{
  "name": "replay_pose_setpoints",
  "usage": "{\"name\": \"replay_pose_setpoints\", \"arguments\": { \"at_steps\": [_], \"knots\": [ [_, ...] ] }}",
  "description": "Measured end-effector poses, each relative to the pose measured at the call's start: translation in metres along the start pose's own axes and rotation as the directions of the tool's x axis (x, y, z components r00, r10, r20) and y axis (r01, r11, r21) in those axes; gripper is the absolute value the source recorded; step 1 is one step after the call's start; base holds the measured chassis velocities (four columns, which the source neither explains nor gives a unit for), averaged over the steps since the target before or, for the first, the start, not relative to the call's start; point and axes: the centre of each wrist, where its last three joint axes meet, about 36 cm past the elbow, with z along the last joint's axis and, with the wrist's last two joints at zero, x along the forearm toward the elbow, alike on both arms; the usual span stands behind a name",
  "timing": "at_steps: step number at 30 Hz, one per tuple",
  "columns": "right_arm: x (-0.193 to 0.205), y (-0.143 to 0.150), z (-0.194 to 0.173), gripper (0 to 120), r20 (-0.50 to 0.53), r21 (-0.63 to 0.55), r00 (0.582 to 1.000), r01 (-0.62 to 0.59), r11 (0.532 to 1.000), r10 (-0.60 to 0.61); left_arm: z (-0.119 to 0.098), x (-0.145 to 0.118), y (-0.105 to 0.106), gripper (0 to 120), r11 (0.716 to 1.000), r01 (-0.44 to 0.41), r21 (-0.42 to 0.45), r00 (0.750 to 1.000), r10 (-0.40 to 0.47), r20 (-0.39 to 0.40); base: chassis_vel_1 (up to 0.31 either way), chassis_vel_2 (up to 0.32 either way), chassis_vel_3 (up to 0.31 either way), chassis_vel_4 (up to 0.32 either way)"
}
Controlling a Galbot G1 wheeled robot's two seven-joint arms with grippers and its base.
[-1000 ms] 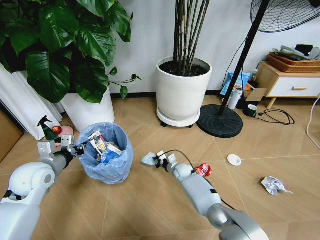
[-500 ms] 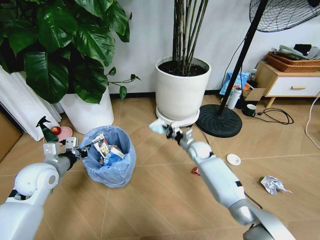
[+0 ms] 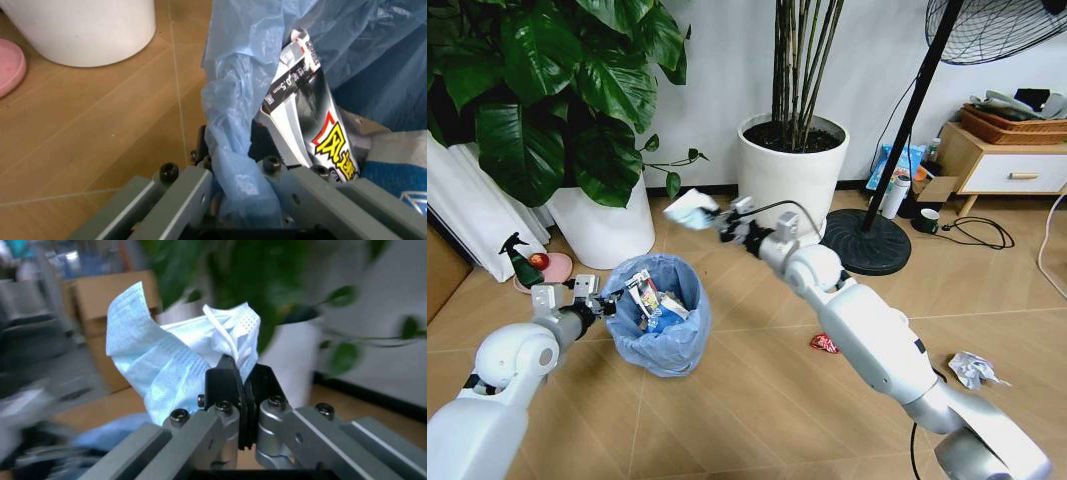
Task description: Pick up the trash bin and place the garbage on the floor into it.
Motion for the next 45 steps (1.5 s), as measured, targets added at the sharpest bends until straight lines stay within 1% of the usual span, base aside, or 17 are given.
{"name": "replay_pose_setpoints", "arguments": {
  "at_steps": [6,10,12,14,15,18,19,22,23,24,26,28,32,33,36,39,45],
  "knots": [
    [0.000,0.031,0.012,0,-0.068,-0.028,0.996,0.058,0.998,-0.060,-0.005,-0.002,-0.002,0,1.000,-0.004,0.003,1.000,0.004,0.011,0.000,0.000,0.000,0.000],
    [-0.001,0.040,0.016,0,-0.102,-0.025,0.992,0.078,0.997,-0.080,-0.006,-0.002,-0.002,0,1.000,-0.005,0.006,1.000,0.005,0.015,0.000,0.000,0.000,0.000],
    [-0.002,0.041,0.016,3,-0.105,-0.022,0.991,0.078,0.997,-0.080,-0.007,-0.002,-0.002,0,1.000,-0.005,0.006,1.000,0.005,0.016,0.000,0.000,0.000,0.000],
    [-0.003,0.042,0.016,14,-0.108,-0.013,0.991,0.079,0.997,-0.080,-0.007,-0.002,-0.002,0,1.000,-0.005,0.008,1.000,0.005,0.019,0.000,0.000,0.000,0.000],
    [-0.004,0.042,0.016,16,-0.109,-0.011,0.991,0.079,0.997,-0.079,-0.007,-0.002,-0.002,0,1.000,-0.005,0.009,1.000,0.005,0.020,0.000,0.000,0.000,0.000],
    [-0.004,0.043,0.016,29,-0.111,-0.004,0.991,0.080,0.997,-0.080,-0.008,-0.003,-0.002,0,1.000,-0.006,0.012,1.000,0.006,0.022,0.000,0.000,0.000,0.000],
    [-0.004,0.043,0.016,29,-0.111,-0.004,0.991,0.080,0.997,-0.080,-0.008,-0.003,-0.002,0,1.000,-0.006,0.012,1.000,0.006,0.022,0.000,0.000,0.000,0.000],
    [-0.005,0.042,0.016,43,-0.111,-0.001,0.991,0.078,0.997,-0.078,-0.009,-0.003,-0.002,0,1.000,-0.007,0.014,1.000,0.006,0.026,0.000,0.000,0.000,0.000],
    [-0.005,0.042,0.016,47,-0.110,0.000,0.991,0.077,0.997,-0.076,-0.009,-0.003,-0.002,0,1.000,-0.007,0.014,1.000,0.006,0.028,0.000,0.000,0.000,0.000],
    [-0.005,0.042,0.016,47,-0.110,0.000,0.991,0.077,0.997,-0.076,-0.009,-0.003,-0.002,0,1.000,-0.007,0.014,1.000,0.006,0.028,0.000,0.000,0.000,0.000],
    [-0.005,0.041,0.017,59,-0.110,0.002,0.991,0.071,0.997,-0.071,-0.010,-0.003,-0.002,0,1.000,-0.007,0.014,1.000,0.006,0.031,0.000,0.000,0.000,0.000],
    [-0.005,0.039,0.019,67,-0.113,0.006,0.991,0.066,0.998,-0.065,-0.011,-0.003,-0.002,0,1.000,-0.007,0.014,0.999,0.007,0.031,0.000,0.000,0.000,0.000],
    [-0.005,0.037,0.021,74,-0.118,0.012,0.991,0.059,0.998,-0.057,-0.011,-0.003,-0.002,0,1.000,-0.008,0.015,0.999,0.008,0.032,0.000,0.000,0.000,0.000],
    [-0.005,0.036,0.023,82,-0.121,0.011,0.991,0.055,0.998,-0.054,-0.011,-0.003,-0.003,0,1.000,-0.009,0.015,0.999,0.009,0.033,0.000,0.000,0.000,0.000],
    [-0.006,0.030,0.024,95,-0.131,0.011,0.990,0.044,0.999,-0.043,-0.011,-0.002,-0.003,0,1.000,-0.011,0.014,0.999,0.010,0.036,0.000,0.000,0.000,0.000],
    [-0.007,0.027,0.023,99,-0.137,-0.002,0.990,0.043,0.999,-0.043,-0.012,-0.002,-0.003,0,1.000,-0.011,0.013,0.999,0.010,0.038,0.000,0.000,0.000,0.000],
    [-0.009,0.022,0.019,100,-0.135,-0.012,0.991,0.026,1.000,-0.027,-0.013,-0.002,-0.004,0,1.000,-0.010,0.013,0.999,0.010,0.042,0.000,0.000,0.000,0.000]
  ]
}}
